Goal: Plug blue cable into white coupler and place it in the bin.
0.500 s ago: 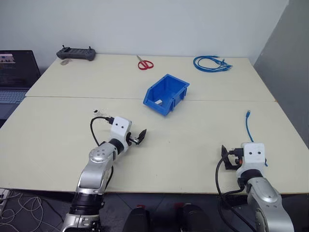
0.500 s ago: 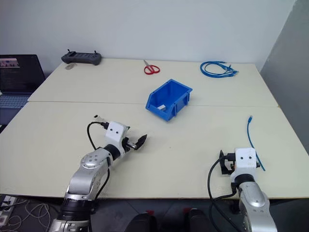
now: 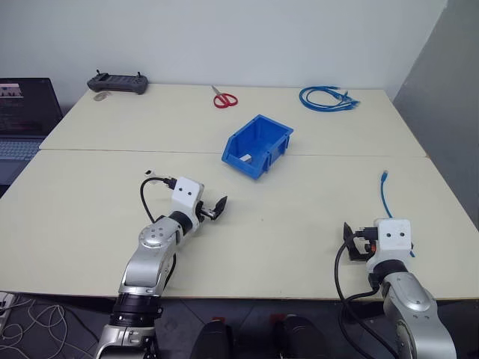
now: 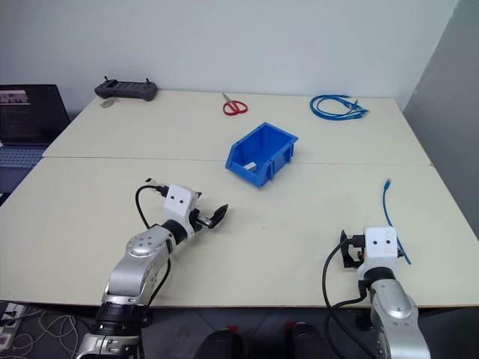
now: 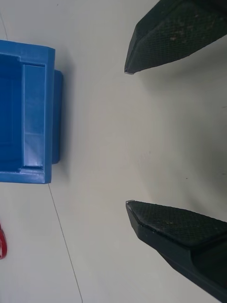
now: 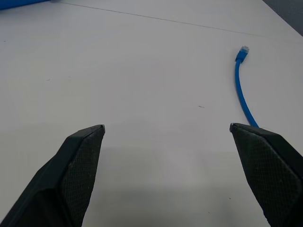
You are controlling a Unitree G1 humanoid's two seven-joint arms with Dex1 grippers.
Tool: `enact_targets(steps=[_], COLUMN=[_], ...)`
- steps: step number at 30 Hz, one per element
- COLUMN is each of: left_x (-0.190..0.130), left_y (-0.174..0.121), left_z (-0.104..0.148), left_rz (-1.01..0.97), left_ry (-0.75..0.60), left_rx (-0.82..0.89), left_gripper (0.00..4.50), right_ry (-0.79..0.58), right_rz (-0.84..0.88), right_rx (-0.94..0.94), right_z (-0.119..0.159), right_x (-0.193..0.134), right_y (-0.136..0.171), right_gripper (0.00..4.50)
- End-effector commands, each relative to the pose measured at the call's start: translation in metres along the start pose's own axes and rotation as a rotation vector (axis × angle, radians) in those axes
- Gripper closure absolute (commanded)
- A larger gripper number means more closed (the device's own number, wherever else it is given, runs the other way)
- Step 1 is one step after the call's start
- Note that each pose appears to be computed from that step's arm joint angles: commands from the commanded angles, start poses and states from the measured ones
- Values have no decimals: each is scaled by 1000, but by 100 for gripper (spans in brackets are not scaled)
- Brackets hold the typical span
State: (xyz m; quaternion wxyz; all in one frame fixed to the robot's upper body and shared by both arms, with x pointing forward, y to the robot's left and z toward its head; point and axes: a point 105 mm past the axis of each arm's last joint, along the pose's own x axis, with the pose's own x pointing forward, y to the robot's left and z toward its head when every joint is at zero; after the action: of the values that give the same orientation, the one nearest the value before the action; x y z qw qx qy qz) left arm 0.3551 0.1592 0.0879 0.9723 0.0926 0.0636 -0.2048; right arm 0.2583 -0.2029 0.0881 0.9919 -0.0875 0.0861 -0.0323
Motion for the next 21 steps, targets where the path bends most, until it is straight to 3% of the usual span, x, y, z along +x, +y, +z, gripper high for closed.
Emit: enact_targets(steps=[1, 21], left_x=[4, 11], left_y=[4, -4], left_z=[17, 27], left_rz=[-13, -65], left_ry=[-61, -89], left_rx=[35, 45], left_gripper=[4, 4], right_ry=[-37, -49], right_rz=[-24, -28], right_rx=[-10, -26], right_z=[8, 11], right_x=[-3, -1], right_y=[-5, -9], right_gripper=[0, 0])
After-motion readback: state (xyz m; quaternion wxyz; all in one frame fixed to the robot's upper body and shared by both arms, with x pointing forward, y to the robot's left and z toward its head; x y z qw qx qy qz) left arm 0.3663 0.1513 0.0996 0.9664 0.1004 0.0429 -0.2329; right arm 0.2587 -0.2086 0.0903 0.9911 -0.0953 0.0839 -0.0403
